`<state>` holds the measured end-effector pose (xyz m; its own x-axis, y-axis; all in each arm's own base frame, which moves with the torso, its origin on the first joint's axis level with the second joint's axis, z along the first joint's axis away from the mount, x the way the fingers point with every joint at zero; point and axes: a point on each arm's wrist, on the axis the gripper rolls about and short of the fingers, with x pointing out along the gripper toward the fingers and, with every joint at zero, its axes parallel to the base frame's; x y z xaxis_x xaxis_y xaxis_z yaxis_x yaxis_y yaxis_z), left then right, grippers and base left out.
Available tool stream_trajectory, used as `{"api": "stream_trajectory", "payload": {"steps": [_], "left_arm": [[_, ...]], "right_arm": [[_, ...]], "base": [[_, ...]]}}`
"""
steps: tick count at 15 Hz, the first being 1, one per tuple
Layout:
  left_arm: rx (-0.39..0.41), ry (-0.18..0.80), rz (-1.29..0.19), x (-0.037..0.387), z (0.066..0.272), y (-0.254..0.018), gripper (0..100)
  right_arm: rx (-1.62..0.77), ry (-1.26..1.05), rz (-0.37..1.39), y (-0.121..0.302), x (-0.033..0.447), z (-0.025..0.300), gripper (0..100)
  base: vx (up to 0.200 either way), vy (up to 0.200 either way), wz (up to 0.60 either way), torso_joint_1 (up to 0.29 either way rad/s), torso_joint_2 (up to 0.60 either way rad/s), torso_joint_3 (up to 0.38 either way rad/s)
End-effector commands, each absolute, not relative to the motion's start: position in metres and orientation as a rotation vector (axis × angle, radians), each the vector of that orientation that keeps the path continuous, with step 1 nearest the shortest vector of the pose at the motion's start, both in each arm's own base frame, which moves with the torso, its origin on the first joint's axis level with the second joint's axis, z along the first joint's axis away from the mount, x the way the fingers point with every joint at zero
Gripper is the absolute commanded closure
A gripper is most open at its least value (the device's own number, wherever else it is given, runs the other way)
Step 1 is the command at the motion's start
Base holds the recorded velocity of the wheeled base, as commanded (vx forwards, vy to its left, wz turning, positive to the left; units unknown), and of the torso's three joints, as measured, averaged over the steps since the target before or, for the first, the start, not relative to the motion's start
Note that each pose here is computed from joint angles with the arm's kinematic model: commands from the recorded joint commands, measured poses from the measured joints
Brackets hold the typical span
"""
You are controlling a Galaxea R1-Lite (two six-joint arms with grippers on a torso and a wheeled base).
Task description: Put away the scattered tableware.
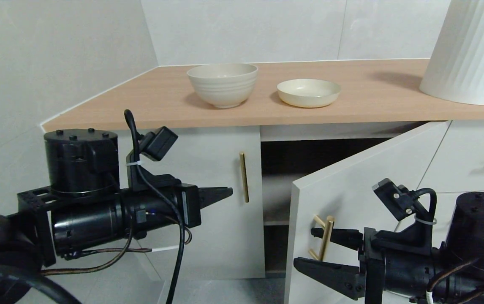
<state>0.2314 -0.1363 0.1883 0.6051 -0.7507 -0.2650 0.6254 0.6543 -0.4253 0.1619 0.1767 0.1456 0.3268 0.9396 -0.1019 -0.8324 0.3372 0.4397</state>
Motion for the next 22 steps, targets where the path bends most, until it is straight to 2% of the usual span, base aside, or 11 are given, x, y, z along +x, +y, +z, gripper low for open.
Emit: {"api": "stream_trajectory", "payload": {"steps": [1, 4, 5, 7, 9, 10, 13, 22], "left_arm": [[-0.294, 0.445, -0.749, 0.242, 0.176, -0.143, 100], [-0.287, 0.457, -0.761, 0.251, 0.159, -0.152, 100], [-0.282, 0.461, -0.818, 0.256, 0.144, -0.167, 100], [-0.276, 0.434, -0.897, 0.255, 0.128, -0.193, 100], [-0.268, 0.425, -0.935, 0.256, 0.112, -0.209, 100], [-0.273, 0.385, -0.957, 0.258, 0.106, -0.217, 100], [-0.287, 0.336, -0.996, 0.255, 0.102, -0.224, 100], [-0.289, 0.305, -1.049, 0.254, 0.100, -0.241, 100]], "right_arm": [[0.330, 0.388, 1.179, 0.178, 0.163, 0.141, 0], [0.329, 0.394, 1.176, 0.178, 0.164, 0.140, 0], [0.327, 0.390, 1.177, 0.178, 0.164, 0.140, 0], [0.324, 0.390, 1.176, 0.178, 0.164, 0.140, 0], [0.323, 0.391, 1.175, 0.178, 0.164, 0.140, 0], [0.324, 0.386, 1.175, 0.178, 0.164, 0.141, 0], [0.324, 0.377, 1.166, 0.176, 0.165, 0.142, 0], [0.312, 0.346, 1.035, 0.150, 0.171, 0.140, 0]], "base": [[0.000, 0.000, 0.00, 0.000, 0.00, 0.000], [0.000, 0.000, 0.00, 0.000, 0.00, 0.000], [0.000, 0.000, 0.00, 0.000, 0.00, 0.000], [0.000, 0.000, 0.00, 0.000, 0.00, 0.000], [0.000, 0.000, 0.00, 0.000, 0.00, 0.000], [0.000, 0.000, 0.00, 0.000, 0.00, 0.000], [0.000, 0.000, 0.00, 0.000, 0.00, 0.000], [0.000, 0.000, 0.00, 0.000, 0.00, 0.000]]}}
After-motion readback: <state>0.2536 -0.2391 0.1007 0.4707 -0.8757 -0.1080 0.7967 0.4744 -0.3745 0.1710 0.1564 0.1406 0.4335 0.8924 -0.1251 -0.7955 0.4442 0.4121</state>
